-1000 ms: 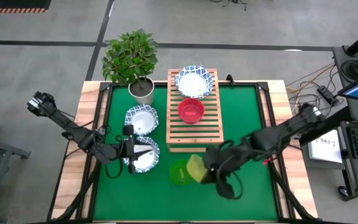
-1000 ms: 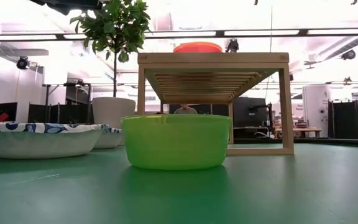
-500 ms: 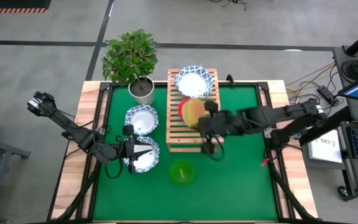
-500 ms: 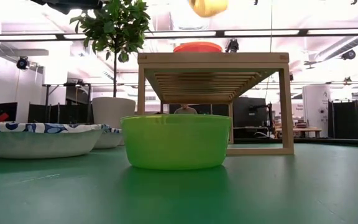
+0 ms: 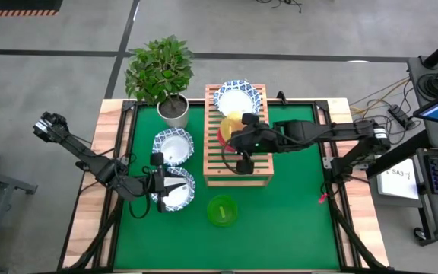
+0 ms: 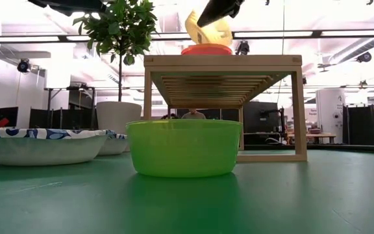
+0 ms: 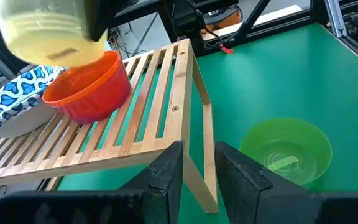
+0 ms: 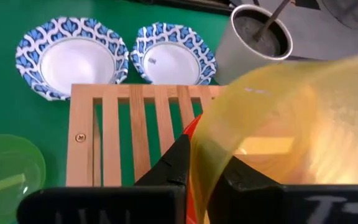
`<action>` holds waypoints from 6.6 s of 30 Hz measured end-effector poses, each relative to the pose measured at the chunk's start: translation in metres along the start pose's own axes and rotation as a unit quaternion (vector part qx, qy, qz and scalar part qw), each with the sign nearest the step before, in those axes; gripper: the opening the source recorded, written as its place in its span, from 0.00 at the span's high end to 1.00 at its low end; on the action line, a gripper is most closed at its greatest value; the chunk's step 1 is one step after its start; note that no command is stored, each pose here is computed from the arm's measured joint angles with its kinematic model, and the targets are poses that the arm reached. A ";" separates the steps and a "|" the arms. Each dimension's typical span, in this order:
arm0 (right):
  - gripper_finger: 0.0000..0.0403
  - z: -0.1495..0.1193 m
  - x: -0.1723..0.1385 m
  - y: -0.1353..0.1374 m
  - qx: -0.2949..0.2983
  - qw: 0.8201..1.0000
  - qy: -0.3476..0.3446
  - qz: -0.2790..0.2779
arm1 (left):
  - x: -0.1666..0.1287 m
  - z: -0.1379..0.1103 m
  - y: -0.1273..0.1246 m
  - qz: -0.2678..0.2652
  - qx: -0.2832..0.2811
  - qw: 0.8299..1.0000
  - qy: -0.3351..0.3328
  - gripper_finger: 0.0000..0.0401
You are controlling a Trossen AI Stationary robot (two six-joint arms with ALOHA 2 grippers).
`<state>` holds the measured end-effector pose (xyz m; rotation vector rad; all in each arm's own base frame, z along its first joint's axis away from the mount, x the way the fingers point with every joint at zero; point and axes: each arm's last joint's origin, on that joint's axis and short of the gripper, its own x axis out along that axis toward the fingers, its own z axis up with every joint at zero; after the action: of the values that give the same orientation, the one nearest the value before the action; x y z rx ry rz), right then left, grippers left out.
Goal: Place and stack bowls onto a shelf
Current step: Stack the yellow bowl on top of the red bowl on the shelf, then stack the white patterned bowl on top of the other white patterned bowl on the shelf
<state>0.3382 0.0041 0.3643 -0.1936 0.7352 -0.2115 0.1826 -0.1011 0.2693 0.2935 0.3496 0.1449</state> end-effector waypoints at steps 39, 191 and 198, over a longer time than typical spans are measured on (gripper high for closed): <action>0.98 -0.013 0.052 0.002 0.073 0.995 0.071 -0.025 | 0.000 0.000 0.000 0.000 -0.001 1.000 -0.001 0.81; 0.98 -0.128 -0.064 0.138 -0.087 0.989 -0.082 0.091 | 0.184 0.118 0.205 0.056 0.088 0.962 0.251 0.87; 0.98 -0.128 -0.064 0.138 -0.088 0.989 -0.082 0.091 | 0.184 0.118 0.205 0.056 0.085 0.962 0.253 0.76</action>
<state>0.2219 0.1405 0.2775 -0.3063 0.6029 0.0441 0.3780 0.0977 0.3804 0.4467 0.8566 0.3048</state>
